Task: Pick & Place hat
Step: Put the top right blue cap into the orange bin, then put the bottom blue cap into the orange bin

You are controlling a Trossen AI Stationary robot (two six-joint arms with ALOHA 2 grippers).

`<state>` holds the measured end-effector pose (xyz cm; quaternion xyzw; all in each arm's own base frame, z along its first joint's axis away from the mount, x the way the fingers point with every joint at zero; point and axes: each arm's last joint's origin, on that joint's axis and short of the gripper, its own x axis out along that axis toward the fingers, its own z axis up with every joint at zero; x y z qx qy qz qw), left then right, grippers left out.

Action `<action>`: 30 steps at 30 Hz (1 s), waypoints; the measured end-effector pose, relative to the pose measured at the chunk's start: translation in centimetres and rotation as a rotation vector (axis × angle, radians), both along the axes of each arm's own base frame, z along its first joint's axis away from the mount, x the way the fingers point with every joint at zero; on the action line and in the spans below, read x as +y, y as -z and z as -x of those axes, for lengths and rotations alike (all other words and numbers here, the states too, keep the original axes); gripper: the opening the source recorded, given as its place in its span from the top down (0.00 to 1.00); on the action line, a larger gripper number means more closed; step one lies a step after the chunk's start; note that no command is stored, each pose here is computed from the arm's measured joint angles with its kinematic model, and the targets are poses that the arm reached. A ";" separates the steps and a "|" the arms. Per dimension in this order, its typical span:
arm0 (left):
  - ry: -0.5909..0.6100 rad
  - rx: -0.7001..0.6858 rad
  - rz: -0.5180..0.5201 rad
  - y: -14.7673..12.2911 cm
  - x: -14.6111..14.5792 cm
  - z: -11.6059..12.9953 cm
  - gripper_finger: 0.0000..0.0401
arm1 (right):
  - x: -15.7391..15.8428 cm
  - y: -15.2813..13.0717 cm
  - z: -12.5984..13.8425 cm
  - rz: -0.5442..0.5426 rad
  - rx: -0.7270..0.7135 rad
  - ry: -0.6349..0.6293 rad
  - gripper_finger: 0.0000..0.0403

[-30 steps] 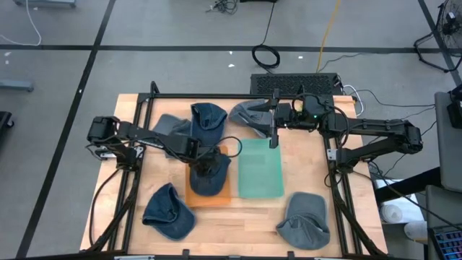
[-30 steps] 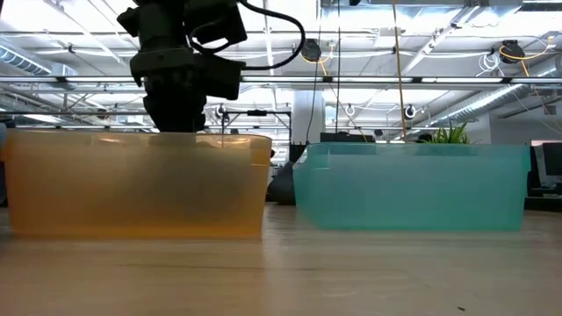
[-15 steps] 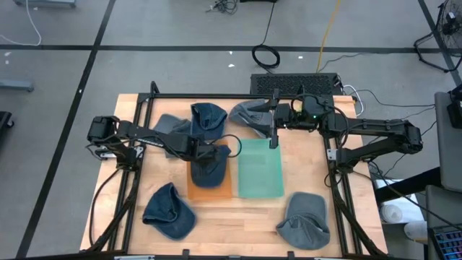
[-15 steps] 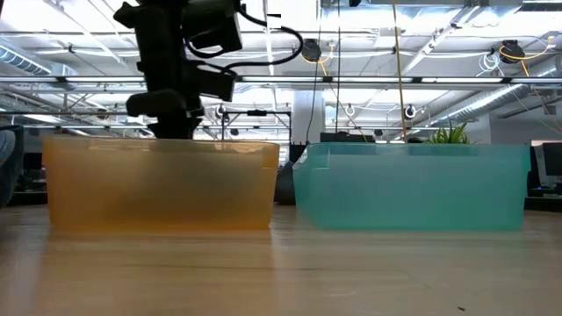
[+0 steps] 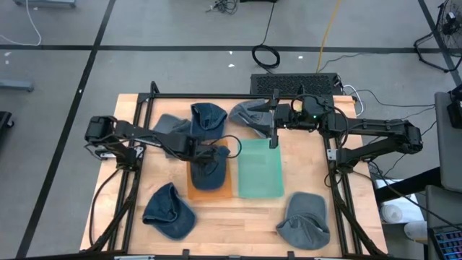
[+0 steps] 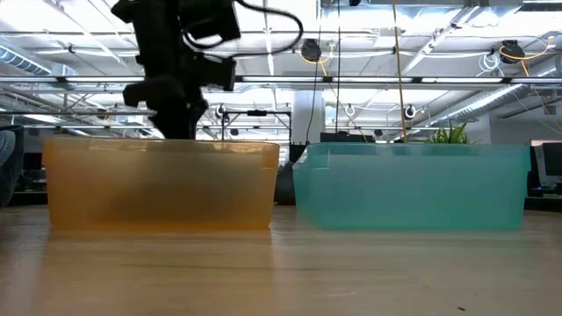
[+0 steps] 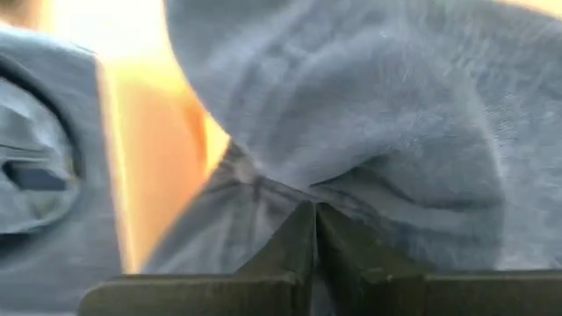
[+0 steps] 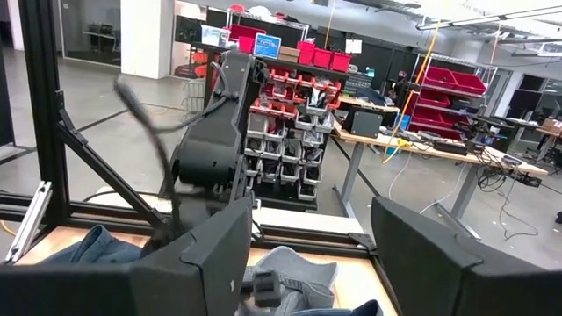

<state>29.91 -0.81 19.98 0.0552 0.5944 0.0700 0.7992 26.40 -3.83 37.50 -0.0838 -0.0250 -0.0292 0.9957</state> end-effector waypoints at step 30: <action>-0.012 -0.639 0.063 -14.6 1.0 10.9 0.27 | 0.0 0.4 0.0 -0.009 0.039 0.000 0.45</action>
